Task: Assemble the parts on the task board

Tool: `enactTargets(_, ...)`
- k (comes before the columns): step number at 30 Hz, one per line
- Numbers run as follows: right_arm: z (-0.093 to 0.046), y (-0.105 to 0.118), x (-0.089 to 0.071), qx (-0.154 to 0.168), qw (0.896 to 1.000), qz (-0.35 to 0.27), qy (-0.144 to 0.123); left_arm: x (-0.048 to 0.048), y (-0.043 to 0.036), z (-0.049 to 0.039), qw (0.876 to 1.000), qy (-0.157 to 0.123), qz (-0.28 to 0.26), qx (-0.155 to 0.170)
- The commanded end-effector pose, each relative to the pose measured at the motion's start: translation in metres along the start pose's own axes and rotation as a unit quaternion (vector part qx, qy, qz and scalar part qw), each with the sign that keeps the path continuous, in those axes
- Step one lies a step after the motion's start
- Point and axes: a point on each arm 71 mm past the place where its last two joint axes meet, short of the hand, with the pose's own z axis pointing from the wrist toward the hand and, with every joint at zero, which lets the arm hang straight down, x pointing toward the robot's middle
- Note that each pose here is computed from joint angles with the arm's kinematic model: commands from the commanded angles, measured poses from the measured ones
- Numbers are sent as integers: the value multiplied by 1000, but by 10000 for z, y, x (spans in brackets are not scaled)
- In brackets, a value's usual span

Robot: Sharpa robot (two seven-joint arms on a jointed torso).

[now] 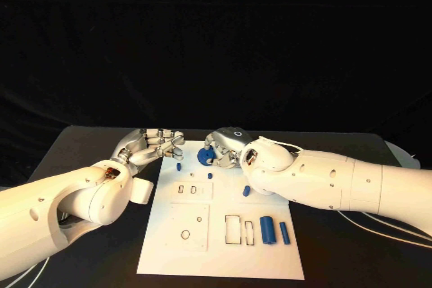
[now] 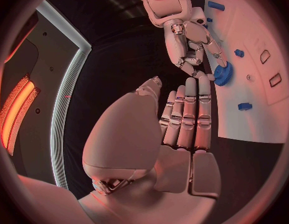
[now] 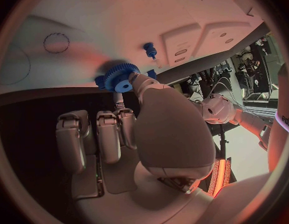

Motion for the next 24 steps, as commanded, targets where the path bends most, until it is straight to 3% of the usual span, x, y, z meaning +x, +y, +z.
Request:
enactTargets(1,15,-4,27,2,1000,-14,9,20,-26,3,1000,6,-1,8)
enactTargets(12,57,36,69,-1,1000,-16,10,13,-25,2,1000,6,0,7)
enactTargets(24,46,-6,104,5,999,-17,31,-2,-24,-3,1000,4,0,6)
